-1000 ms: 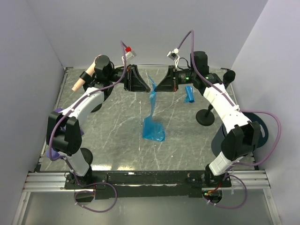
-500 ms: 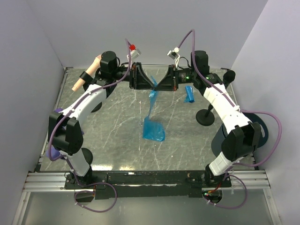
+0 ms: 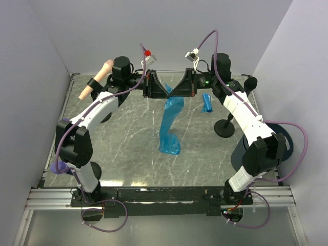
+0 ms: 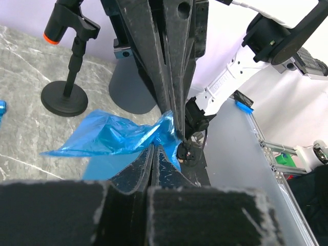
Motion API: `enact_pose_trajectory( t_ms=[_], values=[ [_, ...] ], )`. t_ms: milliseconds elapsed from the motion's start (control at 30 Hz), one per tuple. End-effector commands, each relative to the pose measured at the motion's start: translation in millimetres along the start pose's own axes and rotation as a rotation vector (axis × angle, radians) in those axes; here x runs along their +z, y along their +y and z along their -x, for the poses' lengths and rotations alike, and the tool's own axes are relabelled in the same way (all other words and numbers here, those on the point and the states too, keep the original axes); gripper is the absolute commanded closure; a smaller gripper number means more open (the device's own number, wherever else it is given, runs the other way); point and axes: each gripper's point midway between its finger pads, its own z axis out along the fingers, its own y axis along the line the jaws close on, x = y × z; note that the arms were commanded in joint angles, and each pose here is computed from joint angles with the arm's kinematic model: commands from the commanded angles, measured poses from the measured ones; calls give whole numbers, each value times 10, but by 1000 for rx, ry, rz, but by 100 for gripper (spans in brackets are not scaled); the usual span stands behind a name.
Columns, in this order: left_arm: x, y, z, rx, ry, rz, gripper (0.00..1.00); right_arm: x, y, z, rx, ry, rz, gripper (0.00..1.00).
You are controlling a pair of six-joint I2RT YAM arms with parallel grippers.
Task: Put the trash bags into the trash bin
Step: Unfold the trash bag at the center of the board.
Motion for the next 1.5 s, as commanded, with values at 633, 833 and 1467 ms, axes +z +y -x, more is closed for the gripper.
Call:
enact_pose_trajectory(
  t_ms=[633,833,1467],
  values=[
    [-452,-25,326,93,-35,59,99,-672,-548,-171,-102,5,-410,100],
    [-482,-93,341,91,-34,36,99,-887,-754,-110,-197,36,-605,100],
    [280,735,396,269,-84,550,26,-777,-340,-71,-210,-14,-488,100]
  ],
)
